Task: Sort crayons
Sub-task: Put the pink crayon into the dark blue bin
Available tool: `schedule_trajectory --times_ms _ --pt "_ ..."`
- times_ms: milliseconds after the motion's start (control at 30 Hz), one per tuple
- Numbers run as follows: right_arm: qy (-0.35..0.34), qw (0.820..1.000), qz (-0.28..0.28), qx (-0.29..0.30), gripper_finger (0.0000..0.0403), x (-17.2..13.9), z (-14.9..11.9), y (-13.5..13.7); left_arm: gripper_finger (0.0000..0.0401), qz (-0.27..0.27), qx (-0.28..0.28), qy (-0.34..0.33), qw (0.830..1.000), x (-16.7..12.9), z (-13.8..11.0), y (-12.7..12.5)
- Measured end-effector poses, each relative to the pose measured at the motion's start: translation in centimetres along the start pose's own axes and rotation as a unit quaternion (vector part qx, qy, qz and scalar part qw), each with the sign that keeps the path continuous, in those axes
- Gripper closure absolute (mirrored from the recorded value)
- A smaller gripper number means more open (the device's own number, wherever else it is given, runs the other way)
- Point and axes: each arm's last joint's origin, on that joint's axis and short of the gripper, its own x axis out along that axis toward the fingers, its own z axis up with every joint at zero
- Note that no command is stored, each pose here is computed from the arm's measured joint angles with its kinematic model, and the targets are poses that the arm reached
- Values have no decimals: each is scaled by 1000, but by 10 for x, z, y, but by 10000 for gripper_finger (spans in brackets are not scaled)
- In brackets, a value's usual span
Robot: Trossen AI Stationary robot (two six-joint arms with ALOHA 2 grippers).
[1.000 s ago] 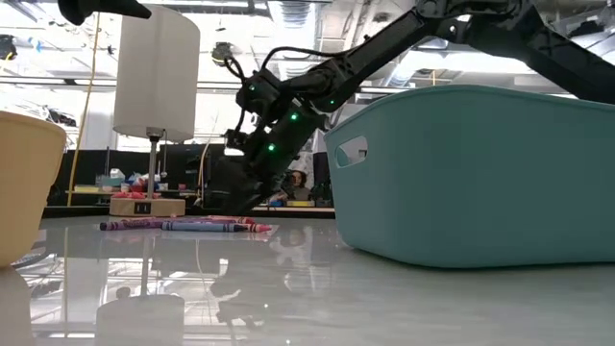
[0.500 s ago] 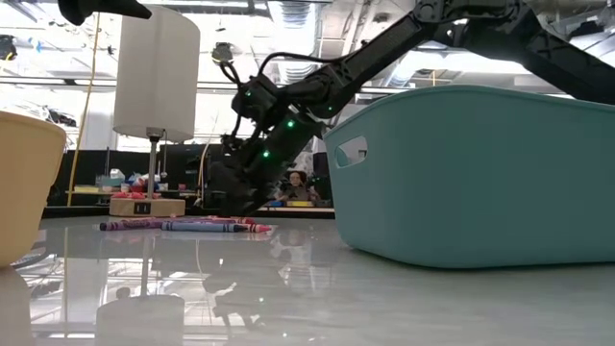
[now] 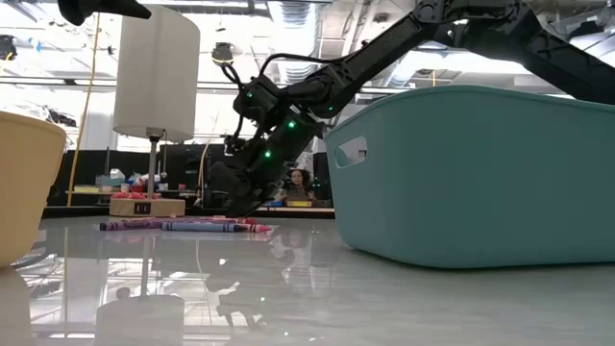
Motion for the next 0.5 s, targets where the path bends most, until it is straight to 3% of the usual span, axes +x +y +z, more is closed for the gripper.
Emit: schedule_trajectory --times_ms 267,500 --pt "-6 1000 3 13 400 -5 4 0 125 0 -1 0 1000 0 0 0" --pt "-18 1000 20 12 401 -29 18 1 125 1 -2 -1 1000 0 0 0"
